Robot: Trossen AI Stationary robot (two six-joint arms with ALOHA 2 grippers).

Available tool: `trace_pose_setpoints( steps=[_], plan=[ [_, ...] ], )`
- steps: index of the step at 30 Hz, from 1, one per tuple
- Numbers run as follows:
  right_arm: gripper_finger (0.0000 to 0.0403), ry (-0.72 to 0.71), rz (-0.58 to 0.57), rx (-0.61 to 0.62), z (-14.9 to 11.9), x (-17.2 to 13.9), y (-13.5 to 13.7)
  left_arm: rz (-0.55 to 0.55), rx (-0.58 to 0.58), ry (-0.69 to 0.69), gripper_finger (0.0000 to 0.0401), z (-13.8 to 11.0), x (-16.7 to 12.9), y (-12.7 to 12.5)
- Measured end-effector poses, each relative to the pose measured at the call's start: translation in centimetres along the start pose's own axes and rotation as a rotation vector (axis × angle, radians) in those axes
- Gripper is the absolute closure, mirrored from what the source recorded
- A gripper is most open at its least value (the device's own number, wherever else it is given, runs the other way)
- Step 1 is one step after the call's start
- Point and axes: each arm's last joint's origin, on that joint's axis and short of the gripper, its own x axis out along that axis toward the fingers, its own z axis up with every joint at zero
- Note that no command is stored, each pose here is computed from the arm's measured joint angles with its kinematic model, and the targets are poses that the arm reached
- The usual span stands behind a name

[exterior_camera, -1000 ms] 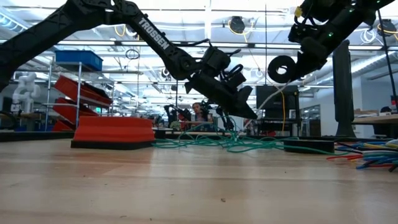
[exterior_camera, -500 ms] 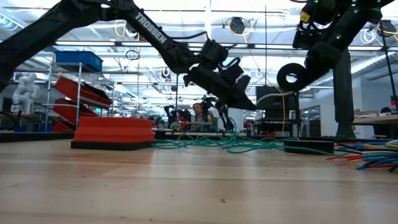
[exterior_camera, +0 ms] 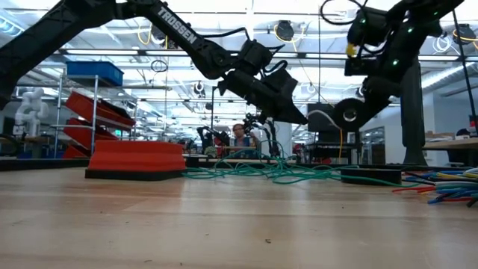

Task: Coiling cords
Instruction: Coil the white wire cable on the spool

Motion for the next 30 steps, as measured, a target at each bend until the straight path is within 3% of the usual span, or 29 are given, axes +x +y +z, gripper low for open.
trace_pose_setpoints(
  steps=[15,26,30],
  plan=[
    [0.0403,-0.027,-0.109,0.043,2.2,4.1,0.2,-0.051,-0.010,0.028,0.0401,-0.3,0.0,-0.3],
    [0.0403,0.010,-0.324,0.107,2.5,6.1,-0.1,0.020,-0.022,0.044,0.0401,-0.4,0.1,-0.2],
    [0.0403,-0.042,-0.341,0.123,3.0,6.0,-0.2,0.023,-0.019,0.035,0.0401,-0.3,0.1,-0.2]
  ],
)
